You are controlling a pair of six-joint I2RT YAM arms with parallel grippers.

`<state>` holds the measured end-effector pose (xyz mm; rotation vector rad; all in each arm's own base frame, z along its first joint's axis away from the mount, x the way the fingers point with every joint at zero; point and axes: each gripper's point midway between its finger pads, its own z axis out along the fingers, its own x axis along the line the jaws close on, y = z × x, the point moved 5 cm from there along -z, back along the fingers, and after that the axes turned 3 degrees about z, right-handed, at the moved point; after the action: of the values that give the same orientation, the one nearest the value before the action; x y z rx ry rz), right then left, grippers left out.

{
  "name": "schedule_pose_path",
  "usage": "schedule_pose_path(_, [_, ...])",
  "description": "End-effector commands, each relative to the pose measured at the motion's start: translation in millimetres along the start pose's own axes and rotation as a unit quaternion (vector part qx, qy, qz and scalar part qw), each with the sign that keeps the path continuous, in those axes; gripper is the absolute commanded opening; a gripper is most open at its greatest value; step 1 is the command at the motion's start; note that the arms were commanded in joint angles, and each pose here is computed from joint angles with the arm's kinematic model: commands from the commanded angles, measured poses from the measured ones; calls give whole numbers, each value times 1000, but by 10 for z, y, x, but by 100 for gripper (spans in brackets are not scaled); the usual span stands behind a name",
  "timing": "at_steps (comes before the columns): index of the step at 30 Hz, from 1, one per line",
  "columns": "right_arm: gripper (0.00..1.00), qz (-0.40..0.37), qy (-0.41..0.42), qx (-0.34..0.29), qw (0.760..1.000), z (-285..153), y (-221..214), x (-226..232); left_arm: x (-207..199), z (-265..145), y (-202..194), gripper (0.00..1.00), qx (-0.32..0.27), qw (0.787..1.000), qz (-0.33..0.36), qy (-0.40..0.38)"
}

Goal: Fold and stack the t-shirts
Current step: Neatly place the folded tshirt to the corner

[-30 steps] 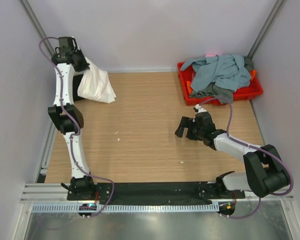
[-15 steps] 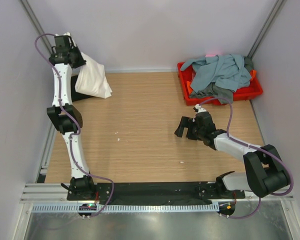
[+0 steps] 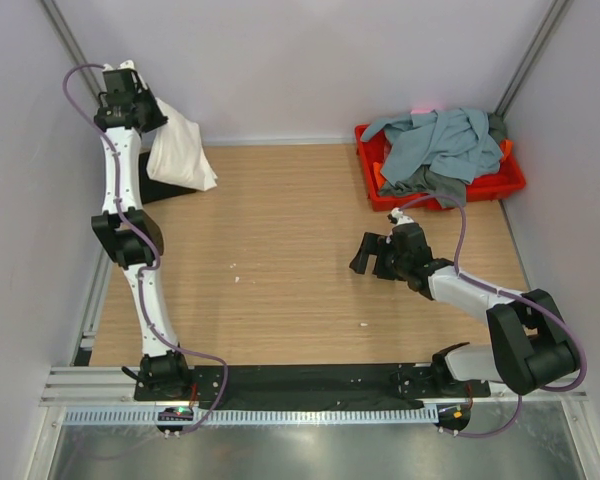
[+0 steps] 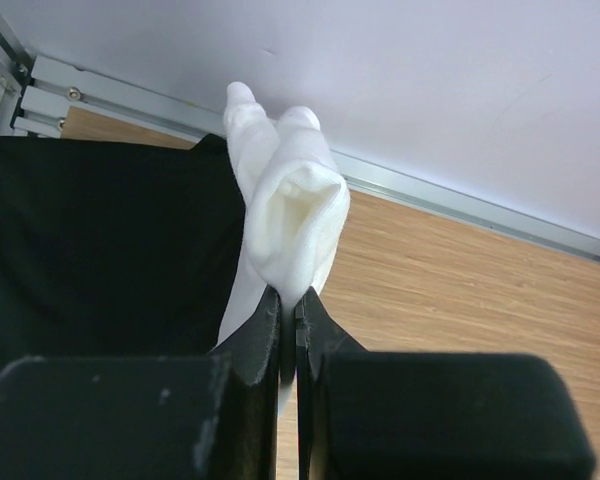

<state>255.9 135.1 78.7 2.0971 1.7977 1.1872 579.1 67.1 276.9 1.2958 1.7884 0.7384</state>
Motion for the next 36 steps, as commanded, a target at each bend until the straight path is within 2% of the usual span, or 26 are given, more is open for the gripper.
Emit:
schedule_pose_path(1, [100, -10, 17, -25, 999, -3, 124, 67, -65, -502, 667, 1, -115, 993, 14, -18])
schedule_pose_path(19, [100, -6, 17, -18, 1000, 16, 121, 46, 523, -233, 582, 2, -103, 994, 11, 43])
schedule_pose_path(22, [100, -5, 17, -18, 1000, 18, 121, 40, 574, -156, 579, 1, -109, 992, 27, 57])
schedule_pose_path(25, [100, -4, 18, -20, 1000, 10, 131, 39, 670, -84, 640, 2, -132, 984, 63, 101])
schedule_pose_path(27, [100, -3, 18, -19, 1000, 12, 130, 35, 781, -37, 645, 6, -137, 975, 94, 147])
schedule_pose_path(28, [100, -3, 18, -20, 1000, 10, 131, 32, 869, 60, 591, 10, -136, 971, 98, 171])
schedule_pose_path(29, [100, -2, 18, -19, 1000, 10, 127, 27, 985, 97, 559, 39, -137, 963, 95, 212])
schedule_pose_path(31, [100, -1, 18, -20, 1000, 9, 136, 21, 1143, 133, 497, 58, -137, 945, 88, 285])
schedule_pose_path(32, [100, -1, 19, -20, 1000, 9, 137, 24, 1226, 183, 416, 83, -127, 938, 86, 310])
schedule_pose_path(33, [100, 0, 20, -19, 1000, 9, 131, 23, 1335, 156, 393, 94, -129, 923, 83, 354])
schedule_pose_path(36, [100, 0, 20, -21, 1000, 3, 135, 21, 1496, 140, 302, 100, -118, 905, 76, 401])
